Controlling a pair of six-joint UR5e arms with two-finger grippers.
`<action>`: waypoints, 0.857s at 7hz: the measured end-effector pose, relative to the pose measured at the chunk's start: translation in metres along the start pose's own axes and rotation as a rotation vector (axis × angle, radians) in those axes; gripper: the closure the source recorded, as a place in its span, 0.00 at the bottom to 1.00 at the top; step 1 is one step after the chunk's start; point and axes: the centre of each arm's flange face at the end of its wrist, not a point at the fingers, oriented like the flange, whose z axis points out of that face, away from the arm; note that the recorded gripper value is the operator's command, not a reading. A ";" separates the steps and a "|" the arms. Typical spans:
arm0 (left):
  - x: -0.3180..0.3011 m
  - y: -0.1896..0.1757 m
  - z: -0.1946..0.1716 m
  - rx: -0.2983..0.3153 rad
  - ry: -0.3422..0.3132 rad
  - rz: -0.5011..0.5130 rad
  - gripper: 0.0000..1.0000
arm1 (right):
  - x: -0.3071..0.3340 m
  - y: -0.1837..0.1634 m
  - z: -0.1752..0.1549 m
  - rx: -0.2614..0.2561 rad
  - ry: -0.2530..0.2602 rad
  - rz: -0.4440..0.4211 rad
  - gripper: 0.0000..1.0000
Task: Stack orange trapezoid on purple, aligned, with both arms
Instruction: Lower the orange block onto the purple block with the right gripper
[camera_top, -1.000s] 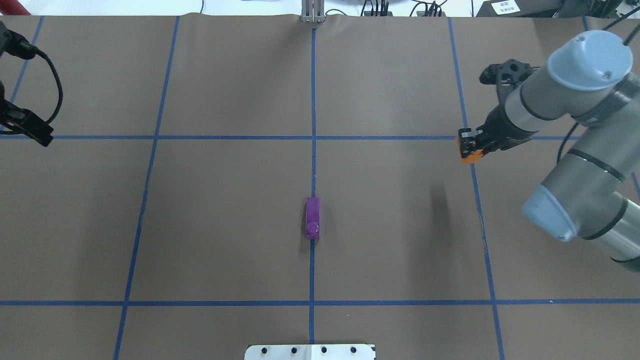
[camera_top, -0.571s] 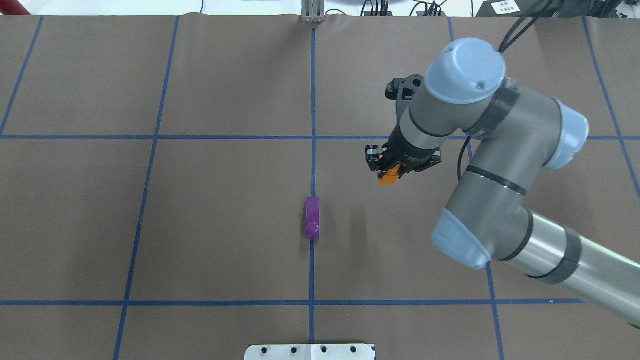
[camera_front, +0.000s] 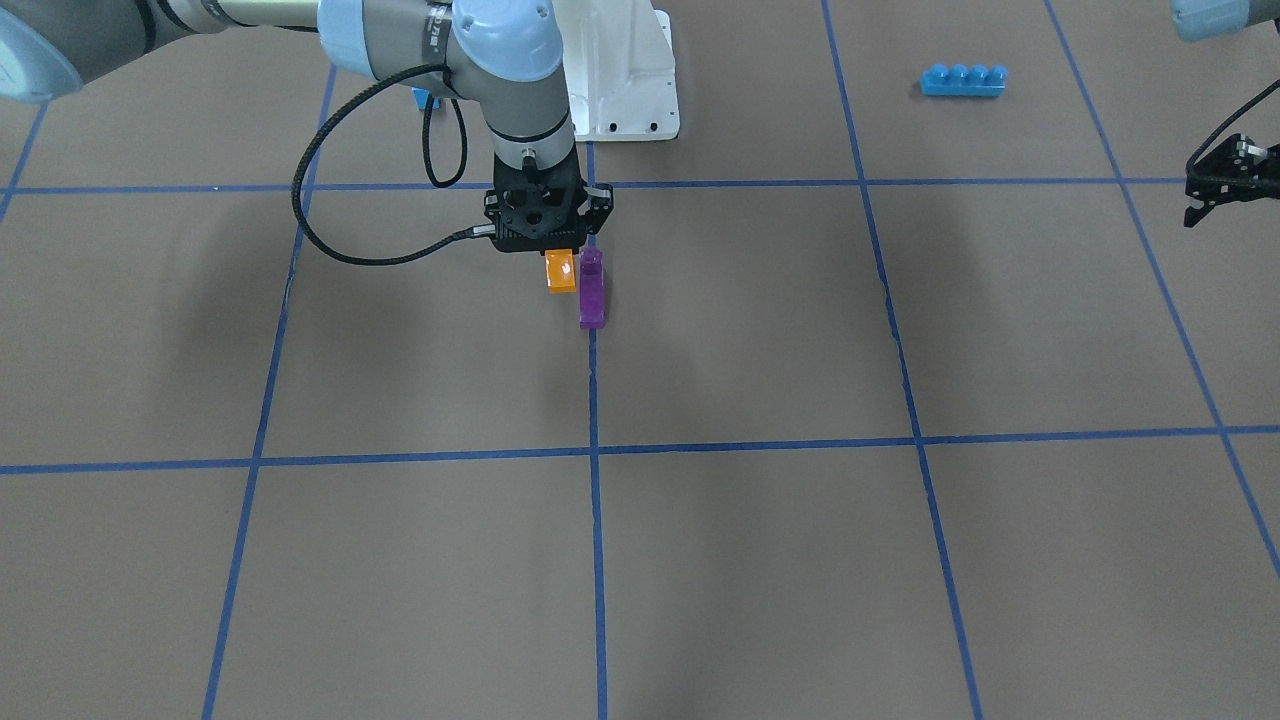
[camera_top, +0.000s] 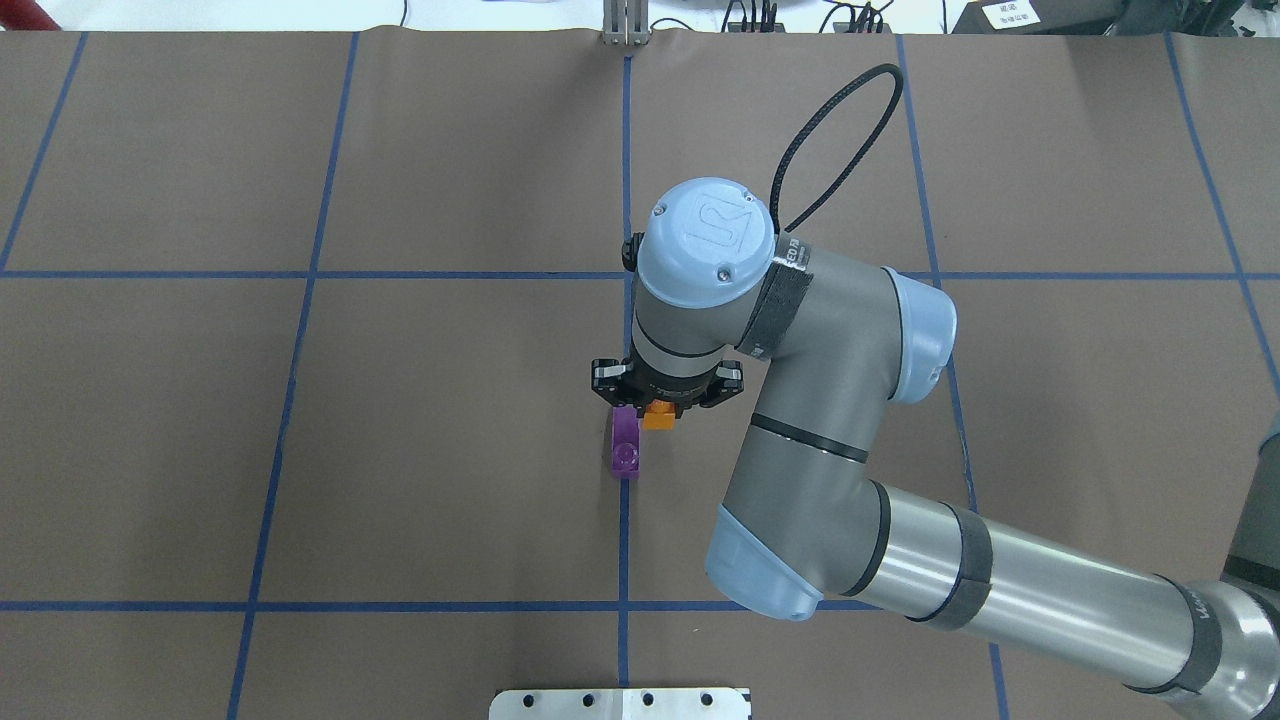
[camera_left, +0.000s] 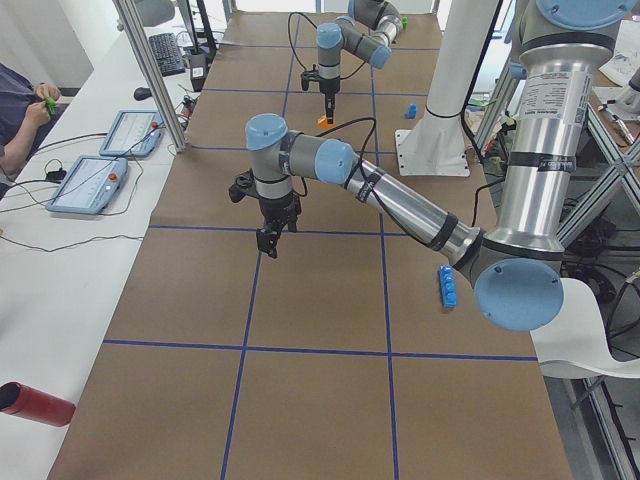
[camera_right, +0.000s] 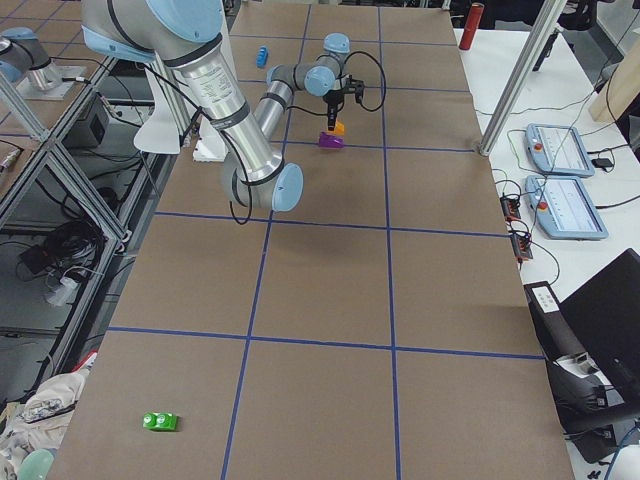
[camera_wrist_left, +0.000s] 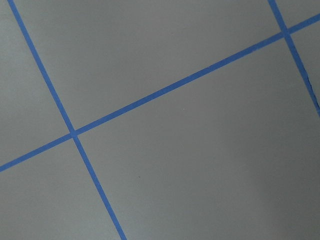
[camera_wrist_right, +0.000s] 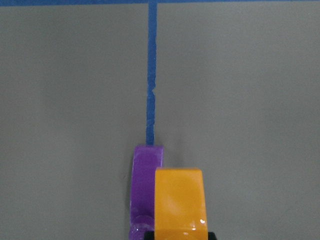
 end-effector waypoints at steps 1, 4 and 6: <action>0.000 0.000 0.000 0.000 0.000 -0.003 0.00 | -0.004 0.007 0.006 0.003 0.009 -0.008 1.00; -0.001 0.001 0.001 -0.002 0.000 -0.005 0.00 | -0.020 0.023 0.022 0.031 0.032 -0.014 1.00; -0.001 0.000 0.001 -0.002 0.001 -0.006 0.00 | -0.034 0.019 0.031 0.042 0.049 -0.014 1.00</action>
